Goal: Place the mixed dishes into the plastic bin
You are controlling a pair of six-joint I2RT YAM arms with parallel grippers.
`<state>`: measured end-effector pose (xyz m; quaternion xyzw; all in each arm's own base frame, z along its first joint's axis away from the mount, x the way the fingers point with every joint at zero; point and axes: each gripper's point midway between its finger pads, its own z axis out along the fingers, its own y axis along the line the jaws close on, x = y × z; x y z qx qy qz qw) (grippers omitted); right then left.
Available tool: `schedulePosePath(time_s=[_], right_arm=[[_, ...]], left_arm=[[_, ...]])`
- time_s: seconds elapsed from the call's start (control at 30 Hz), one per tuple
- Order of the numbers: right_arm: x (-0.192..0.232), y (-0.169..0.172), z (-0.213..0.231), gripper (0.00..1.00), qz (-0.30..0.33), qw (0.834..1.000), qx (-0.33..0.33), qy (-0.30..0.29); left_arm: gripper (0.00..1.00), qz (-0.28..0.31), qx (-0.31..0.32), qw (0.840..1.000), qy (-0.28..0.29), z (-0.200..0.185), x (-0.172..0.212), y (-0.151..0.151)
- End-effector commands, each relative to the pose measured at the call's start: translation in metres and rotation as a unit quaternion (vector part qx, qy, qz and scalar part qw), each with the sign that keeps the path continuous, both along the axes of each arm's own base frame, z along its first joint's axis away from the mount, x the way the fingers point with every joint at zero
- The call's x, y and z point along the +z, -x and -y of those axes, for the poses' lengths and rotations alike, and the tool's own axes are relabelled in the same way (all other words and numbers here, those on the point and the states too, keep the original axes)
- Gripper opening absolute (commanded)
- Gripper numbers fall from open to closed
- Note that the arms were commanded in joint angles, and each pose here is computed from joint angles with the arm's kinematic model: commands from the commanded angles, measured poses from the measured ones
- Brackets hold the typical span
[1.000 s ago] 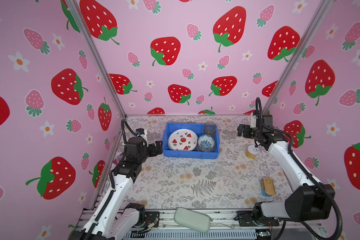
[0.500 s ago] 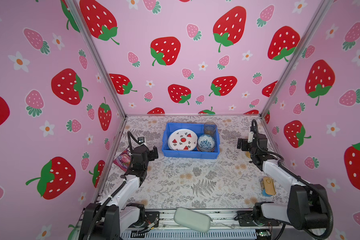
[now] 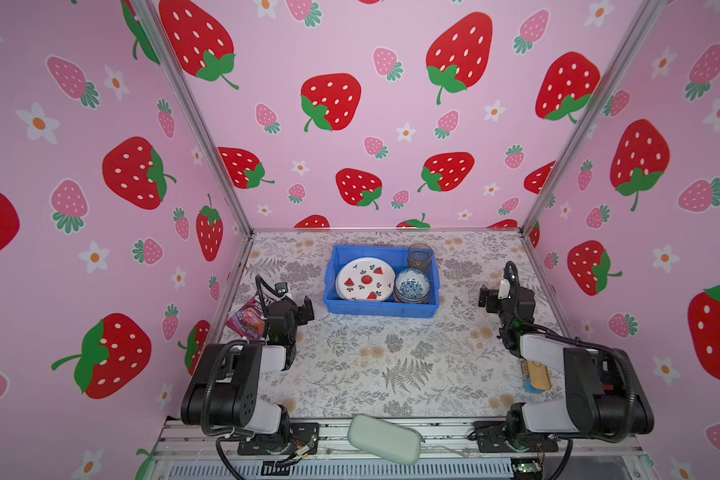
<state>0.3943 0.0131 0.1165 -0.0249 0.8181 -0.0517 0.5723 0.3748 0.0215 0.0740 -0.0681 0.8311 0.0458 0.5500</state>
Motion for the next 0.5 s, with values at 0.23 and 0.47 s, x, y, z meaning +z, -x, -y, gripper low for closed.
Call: schedulePosePath(time_s=[0.23,0.47], right_arm=[[0.004,0.011,-0.009,0.99,0.102,0.994,0.04,-0.002],[0.002,0.009,-0.011,0.99,0.095,0.995,0.042,0.0]], left_arm=[[0.99,-0.003,-0.042,0.999,-0.002,0.01,0.013,-0.025],[0.99,-0.014,-0.04,0.999,0.003,0.009,0.01,-0.028]])
